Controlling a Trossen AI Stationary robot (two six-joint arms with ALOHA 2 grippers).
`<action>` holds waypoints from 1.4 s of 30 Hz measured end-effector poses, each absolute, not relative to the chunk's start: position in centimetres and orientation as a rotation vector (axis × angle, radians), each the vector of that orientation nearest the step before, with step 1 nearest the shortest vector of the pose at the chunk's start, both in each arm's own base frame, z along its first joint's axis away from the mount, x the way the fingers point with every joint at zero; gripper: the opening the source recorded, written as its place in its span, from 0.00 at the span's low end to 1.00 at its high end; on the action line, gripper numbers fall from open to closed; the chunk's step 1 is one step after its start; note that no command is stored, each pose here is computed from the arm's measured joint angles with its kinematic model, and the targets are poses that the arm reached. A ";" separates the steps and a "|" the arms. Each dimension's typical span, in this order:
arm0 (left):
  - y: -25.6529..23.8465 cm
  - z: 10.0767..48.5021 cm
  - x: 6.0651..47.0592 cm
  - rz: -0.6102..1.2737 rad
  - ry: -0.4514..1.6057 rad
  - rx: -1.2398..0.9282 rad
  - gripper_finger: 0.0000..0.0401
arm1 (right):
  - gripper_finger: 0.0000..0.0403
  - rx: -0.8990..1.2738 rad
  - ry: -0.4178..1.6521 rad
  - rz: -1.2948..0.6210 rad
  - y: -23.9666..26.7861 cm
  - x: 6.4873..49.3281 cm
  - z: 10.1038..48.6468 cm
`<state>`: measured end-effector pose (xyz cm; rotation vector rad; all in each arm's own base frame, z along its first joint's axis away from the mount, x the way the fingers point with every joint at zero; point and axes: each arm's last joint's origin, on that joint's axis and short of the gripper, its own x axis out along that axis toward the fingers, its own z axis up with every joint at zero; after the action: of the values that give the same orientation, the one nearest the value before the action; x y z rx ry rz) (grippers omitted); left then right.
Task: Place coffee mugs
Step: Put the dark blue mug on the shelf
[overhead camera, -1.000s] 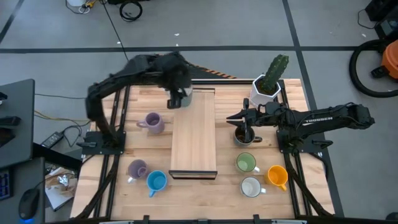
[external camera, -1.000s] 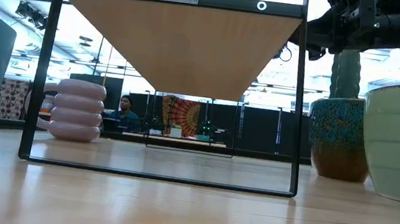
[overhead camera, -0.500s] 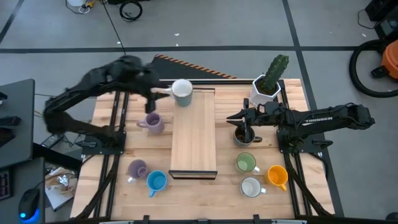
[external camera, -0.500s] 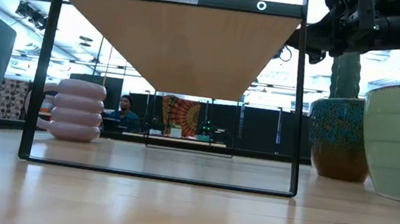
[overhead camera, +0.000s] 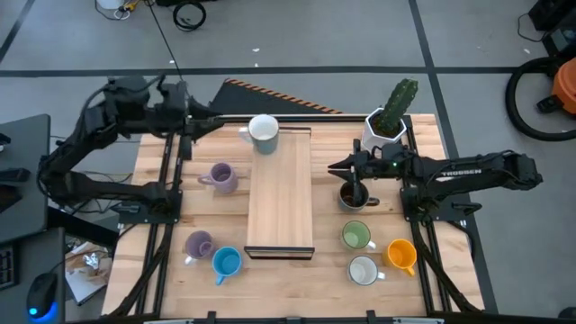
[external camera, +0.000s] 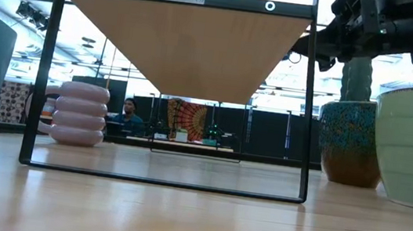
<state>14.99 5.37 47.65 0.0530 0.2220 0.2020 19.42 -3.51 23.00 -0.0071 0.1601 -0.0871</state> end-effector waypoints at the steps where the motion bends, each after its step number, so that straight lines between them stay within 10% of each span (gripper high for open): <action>1: 5.3 47.1 15.4 0.191 0.207 0.067 0.35 | 0.17 -0.003 0.179 -0.093 -3.5 19.5 23.3; 25: 2.6 25.7 15.7 0.109 0.017 0.037 0.35 | 0.17 0.142 0.455 -0.262 -3.8 19.5 27.1; 42: 1.6 20.4 15.0 0.110 -0.038 0.033 0.35 | 0.28 0.172 0.808 -0.314 -2.1 20.7 29.1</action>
<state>14.99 1.57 20.40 0.0333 -0.0377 0.1105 20.68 -2.05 29.14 0.1721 0.8081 -0.3142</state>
